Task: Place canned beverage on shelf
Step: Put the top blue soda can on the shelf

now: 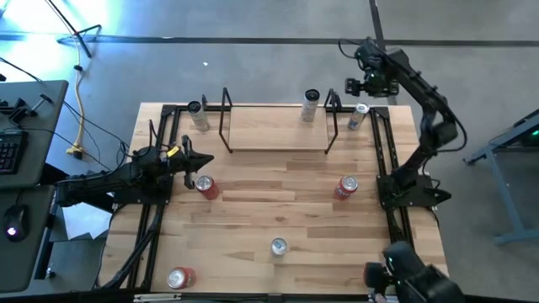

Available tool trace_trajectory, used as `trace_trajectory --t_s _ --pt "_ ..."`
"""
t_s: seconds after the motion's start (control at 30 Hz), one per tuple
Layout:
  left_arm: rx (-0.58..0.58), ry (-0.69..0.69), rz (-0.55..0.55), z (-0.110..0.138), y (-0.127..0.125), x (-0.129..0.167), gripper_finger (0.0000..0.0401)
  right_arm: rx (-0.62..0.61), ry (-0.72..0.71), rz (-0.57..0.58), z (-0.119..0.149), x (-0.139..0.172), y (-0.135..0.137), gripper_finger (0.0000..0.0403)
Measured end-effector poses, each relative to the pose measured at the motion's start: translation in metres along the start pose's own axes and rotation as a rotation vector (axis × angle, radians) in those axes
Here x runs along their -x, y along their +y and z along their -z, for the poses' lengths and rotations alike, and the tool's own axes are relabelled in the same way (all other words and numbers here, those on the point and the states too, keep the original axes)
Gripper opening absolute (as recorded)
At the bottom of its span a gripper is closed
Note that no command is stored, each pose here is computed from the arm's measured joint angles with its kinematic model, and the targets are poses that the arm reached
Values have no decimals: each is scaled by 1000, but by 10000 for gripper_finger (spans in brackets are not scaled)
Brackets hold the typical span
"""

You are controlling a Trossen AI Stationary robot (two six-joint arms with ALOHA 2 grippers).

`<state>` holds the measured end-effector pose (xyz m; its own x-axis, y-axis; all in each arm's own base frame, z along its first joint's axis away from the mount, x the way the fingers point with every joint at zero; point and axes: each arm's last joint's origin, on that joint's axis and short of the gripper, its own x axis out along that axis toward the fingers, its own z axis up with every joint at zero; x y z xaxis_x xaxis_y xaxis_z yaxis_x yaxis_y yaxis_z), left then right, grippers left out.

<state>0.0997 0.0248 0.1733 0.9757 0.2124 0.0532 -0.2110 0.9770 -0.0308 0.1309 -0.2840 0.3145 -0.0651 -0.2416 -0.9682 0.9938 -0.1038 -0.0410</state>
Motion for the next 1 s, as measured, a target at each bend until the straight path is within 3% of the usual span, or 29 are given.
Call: trace_trajectory --t_s 0.23,1.0 --pt "8 3 39 0 -1 0 0 -97 145 -15 -7 -32 0 289" --pt "8 3 39 0 -1 0 0 -141 144 85 -7 -46 8 289"
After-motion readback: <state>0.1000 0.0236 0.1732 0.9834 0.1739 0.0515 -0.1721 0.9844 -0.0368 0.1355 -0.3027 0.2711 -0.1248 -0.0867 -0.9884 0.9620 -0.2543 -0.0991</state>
